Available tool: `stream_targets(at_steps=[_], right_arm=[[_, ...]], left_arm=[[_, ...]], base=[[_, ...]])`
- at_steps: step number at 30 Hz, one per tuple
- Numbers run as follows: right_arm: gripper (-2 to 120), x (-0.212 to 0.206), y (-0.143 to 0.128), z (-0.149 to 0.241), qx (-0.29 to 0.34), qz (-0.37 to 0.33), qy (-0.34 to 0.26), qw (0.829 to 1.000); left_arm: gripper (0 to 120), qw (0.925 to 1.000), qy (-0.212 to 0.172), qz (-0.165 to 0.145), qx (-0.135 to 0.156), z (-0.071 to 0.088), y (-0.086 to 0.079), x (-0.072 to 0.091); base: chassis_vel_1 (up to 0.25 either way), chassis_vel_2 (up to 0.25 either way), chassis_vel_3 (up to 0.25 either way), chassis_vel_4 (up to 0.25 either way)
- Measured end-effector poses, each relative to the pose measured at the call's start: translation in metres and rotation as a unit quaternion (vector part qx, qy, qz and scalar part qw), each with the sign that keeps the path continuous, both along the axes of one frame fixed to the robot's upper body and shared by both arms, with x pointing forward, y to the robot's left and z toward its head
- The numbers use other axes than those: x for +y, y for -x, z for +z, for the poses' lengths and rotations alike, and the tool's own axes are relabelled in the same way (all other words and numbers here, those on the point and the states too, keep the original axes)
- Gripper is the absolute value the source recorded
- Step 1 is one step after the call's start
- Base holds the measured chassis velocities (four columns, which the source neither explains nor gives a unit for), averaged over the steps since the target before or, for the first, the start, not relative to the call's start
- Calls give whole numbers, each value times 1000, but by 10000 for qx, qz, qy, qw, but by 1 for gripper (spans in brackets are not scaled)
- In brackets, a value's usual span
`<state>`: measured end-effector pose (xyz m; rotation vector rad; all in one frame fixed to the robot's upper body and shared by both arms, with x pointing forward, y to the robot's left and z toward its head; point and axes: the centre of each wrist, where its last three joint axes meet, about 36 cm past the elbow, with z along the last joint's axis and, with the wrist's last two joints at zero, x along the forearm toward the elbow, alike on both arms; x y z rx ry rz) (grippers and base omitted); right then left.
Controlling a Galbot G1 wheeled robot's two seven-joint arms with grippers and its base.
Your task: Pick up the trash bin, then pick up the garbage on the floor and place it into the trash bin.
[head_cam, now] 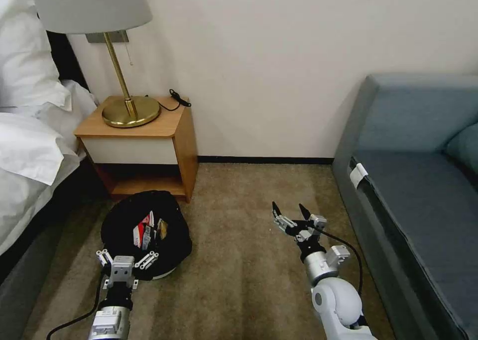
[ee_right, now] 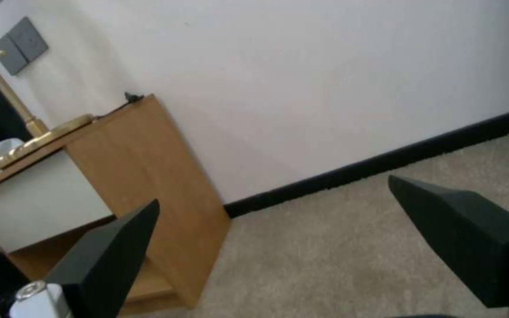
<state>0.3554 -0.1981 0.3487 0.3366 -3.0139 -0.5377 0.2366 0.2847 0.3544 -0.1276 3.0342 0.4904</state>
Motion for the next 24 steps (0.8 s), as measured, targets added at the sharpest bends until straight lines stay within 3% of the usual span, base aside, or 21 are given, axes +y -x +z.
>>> stream_targets(at_steps=[24], right_arm=[[100,0,-1,0,-10,11,-2,10000]], left_arm=[[100,10000,5,14,8,0,0,0]], base=[[0,0,0,0]])
